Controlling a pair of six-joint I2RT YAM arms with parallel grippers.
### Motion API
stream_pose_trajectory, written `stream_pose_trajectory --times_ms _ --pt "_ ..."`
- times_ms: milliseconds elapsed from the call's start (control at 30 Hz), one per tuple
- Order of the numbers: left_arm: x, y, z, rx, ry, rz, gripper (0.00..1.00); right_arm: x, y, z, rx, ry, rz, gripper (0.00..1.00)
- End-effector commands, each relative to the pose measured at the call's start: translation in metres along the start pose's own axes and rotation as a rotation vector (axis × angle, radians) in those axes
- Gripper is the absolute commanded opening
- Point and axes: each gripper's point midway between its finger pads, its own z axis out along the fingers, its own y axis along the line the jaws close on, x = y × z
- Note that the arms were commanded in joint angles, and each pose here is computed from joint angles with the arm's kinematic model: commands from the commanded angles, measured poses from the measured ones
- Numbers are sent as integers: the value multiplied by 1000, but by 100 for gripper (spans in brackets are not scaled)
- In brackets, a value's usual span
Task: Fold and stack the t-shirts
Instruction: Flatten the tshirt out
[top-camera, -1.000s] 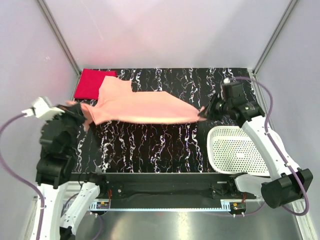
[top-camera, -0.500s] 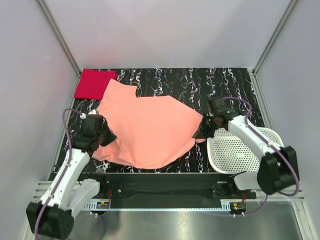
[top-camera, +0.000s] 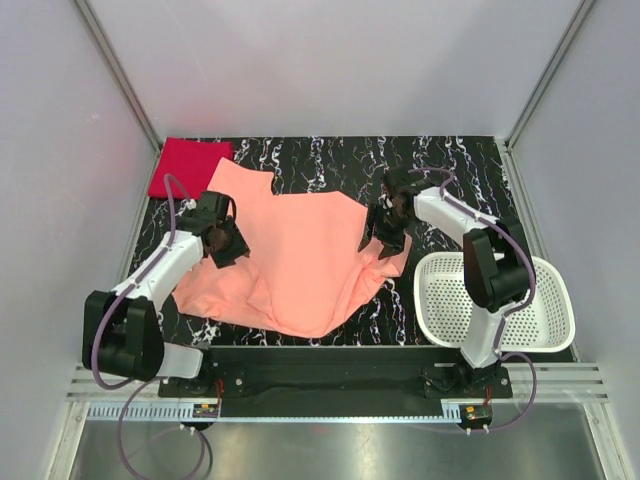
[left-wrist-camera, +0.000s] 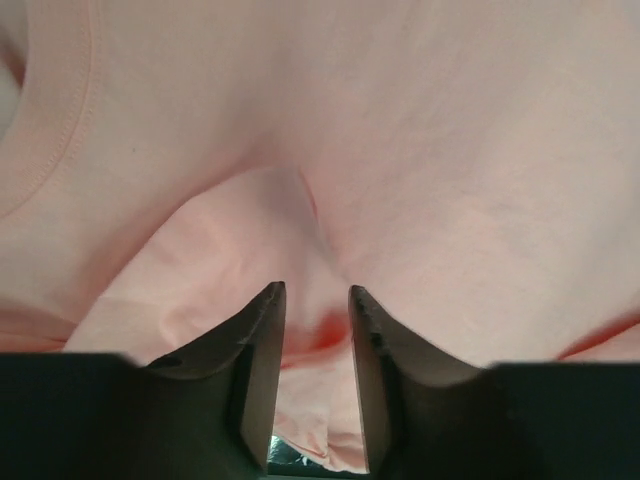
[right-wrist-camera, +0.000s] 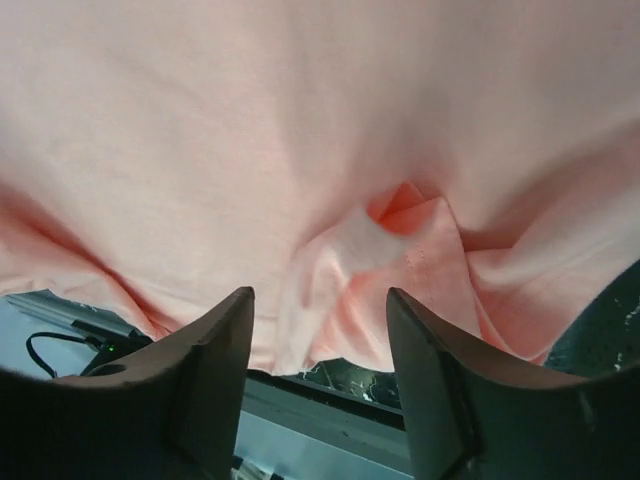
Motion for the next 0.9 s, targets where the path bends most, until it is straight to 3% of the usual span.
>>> stream_pose_trajectory --times_ms 0,100,200,367,533,867 --pt "-33 -13 -22 29 -128 16 48 -10 0 -34 66 -73 -140 67" --pt "-33 -10 -30 30 -141 16 59 -4 -14 -47 133 -83 -137 68" --pt "-27 -5 -36 31 -147 12 68 -4 -13 -49 126 -118 -87 62" --pt "-19 3 -46 32 -155 6 68 -5 7 -19 30 -59 73 55" --pt "-16 11 -56 23 -177 -3 65 -17 -1 -9 54 -146 177 45" --pt "-11 21 -69 18 -184 23 62 -25 -12 13 80 -161 219 43"
